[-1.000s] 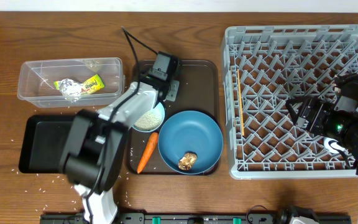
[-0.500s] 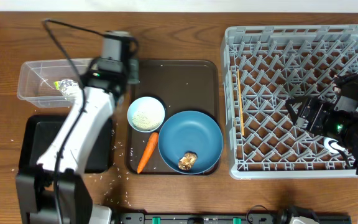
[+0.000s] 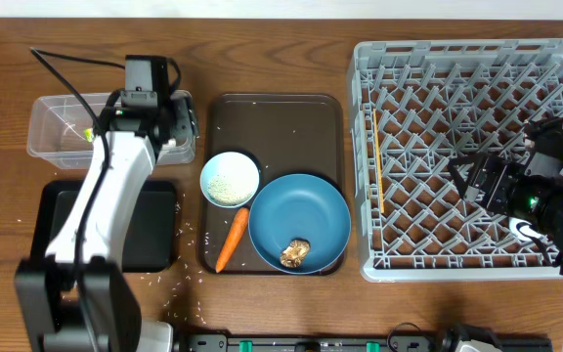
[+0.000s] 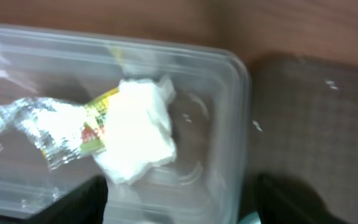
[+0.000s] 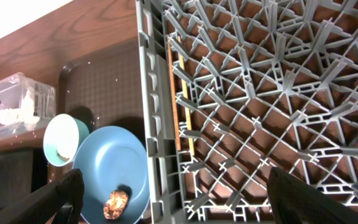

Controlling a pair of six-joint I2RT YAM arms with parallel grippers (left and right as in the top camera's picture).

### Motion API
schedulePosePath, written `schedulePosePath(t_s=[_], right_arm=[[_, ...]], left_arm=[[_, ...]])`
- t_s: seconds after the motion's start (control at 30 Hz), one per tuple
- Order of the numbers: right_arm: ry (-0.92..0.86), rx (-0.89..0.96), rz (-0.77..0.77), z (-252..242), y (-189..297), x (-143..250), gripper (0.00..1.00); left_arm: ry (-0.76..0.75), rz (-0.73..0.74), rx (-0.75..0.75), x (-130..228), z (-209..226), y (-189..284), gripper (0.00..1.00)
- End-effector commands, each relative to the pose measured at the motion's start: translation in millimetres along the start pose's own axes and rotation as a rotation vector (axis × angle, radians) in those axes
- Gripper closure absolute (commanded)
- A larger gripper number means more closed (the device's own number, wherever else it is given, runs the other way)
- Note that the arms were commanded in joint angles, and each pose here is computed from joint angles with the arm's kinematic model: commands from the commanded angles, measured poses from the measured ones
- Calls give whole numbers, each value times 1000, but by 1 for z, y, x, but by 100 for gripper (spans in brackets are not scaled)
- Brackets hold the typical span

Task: Sort waste into correct bins and load items into the dishwasher rack
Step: 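Reach left gripper down and grasp the carrot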

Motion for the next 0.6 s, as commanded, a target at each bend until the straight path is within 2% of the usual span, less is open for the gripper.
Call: schedulePosePath(t_s=[0.0, 0.07, 0.13, 0.17, 0.2, 0.27, 0.3, 0.4, 0.57], right_arm=[[27, -2, 7, 1, -1, 1, 12], [27, -2, 7, 1, -1, 1, 11], [27, -3, 7, 1, -1, 1, 9], [26, -2, 8, 1, -1, 1, 8], [26, -2, 9, 1, -1, 1, 7], [24, -2, 13, 1, -1, 2, 7], [23, -2, 15, 1, -1, 2, 7], [23, -2, 15, 1, -1, 2, 7], [23, -3, 15, 1, -1, 2, 5]], left_arm=[[-35, -21, 180, 8, -22, 50, 25], [-56, 0, 261, 18, -31, 72, 25], [-76, 34, 344, 29, -38, 89, 5], [-83, 53, 364, 34, -40, 94, 4], [-89, 76, 372, 40, -41, 98, 4], [-107, 129, 329, 52, -39, 101, 18], [-113, 153, 299, 57, -37, 101, 20], [-83, 236, 204, 71, -31, 93, 21], [-67, 343, 159, 92, -30, 62, 24]])
Point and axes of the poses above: each gripper's point midway between its finger pads, its own y axis back along the fingers, its own z axis along the line the jaws close on, x = y × z, the point moved 8 cm from there along y, back along the fingers, and after that the axes turned 5 degrees about y, right-handed, at the moved point
